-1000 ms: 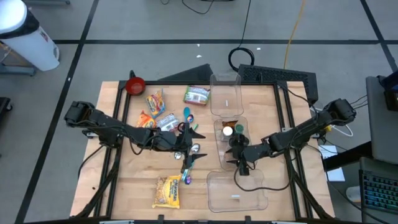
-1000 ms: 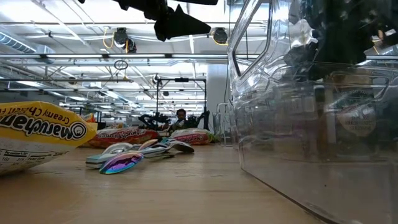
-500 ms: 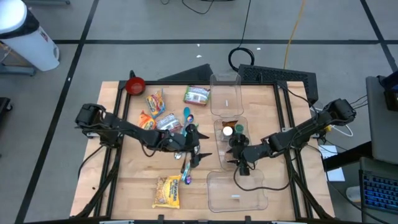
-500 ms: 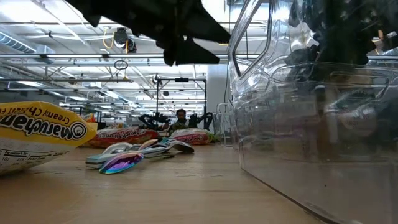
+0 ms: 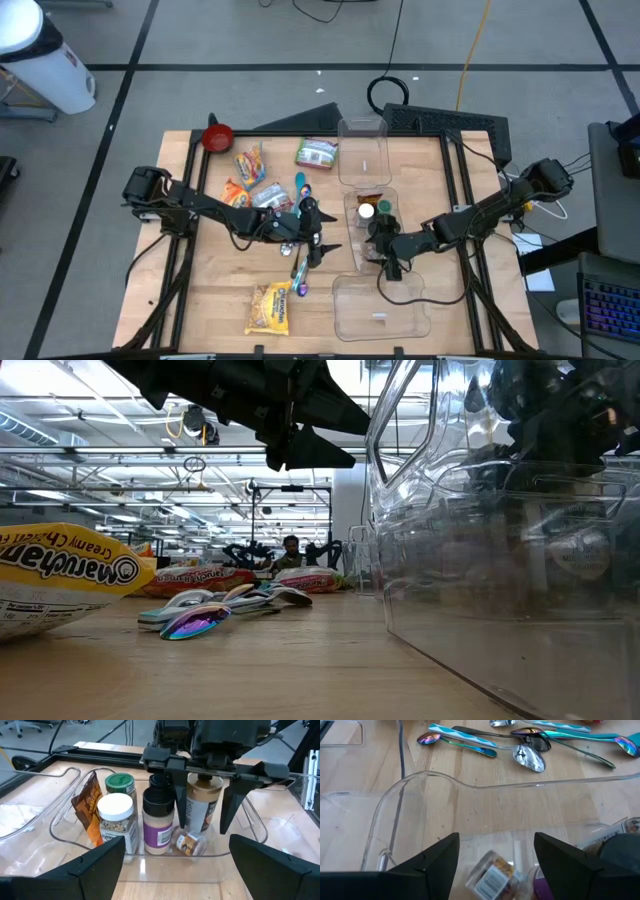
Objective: Pick & Place Food Item
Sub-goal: Put the yellow noodle pack into the top transparent bin
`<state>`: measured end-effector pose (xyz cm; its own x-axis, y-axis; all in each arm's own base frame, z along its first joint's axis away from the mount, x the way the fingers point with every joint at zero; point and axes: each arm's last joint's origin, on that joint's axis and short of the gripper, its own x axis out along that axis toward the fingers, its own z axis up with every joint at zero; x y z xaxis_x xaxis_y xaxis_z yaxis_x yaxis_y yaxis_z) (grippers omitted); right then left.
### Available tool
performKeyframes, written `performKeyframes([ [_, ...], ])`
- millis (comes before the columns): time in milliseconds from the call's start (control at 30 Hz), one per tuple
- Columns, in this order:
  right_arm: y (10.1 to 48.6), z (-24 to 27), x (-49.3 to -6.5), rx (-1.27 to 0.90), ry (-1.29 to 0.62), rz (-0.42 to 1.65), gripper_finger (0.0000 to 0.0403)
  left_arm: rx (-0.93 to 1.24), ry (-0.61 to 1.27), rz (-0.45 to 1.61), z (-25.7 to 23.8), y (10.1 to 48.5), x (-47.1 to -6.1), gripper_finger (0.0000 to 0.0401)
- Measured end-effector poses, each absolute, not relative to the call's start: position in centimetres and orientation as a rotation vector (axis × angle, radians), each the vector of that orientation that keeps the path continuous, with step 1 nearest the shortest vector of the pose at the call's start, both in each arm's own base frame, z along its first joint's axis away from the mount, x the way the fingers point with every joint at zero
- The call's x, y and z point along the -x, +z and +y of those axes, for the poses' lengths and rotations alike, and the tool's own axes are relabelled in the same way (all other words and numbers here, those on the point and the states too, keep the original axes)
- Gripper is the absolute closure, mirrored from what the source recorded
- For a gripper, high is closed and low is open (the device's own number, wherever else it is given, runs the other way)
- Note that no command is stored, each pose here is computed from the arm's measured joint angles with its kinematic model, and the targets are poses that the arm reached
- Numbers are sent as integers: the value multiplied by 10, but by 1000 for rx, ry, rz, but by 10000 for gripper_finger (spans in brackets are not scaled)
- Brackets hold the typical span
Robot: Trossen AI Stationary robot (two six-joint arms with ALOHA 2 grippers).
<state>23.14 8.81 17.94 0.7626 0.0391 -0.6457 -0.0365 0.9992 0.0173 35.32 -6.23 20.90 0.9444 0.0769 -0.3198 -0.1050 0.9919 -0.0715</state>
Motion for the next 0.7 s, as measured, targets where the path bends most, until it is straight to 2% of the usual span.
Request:
performKeyframes([
  [300, 201, 90, -232, -20, 100, 602, 164, 84, 90, 313, -61, 223, -346, 36],
  [433, 221, 88, -227, -9, 117, 520, 163, 78, 85, 331, -61, 242, -331, 36],
  [567, 242, 83, -217, 13, 135, 427, 165, 53, 57, 249, -63, 265, -316, 36],
  [700, 263, 77, -203, 17, 147, 329, 165, 35, 102, 227, -62, 263, -296, 36],
])
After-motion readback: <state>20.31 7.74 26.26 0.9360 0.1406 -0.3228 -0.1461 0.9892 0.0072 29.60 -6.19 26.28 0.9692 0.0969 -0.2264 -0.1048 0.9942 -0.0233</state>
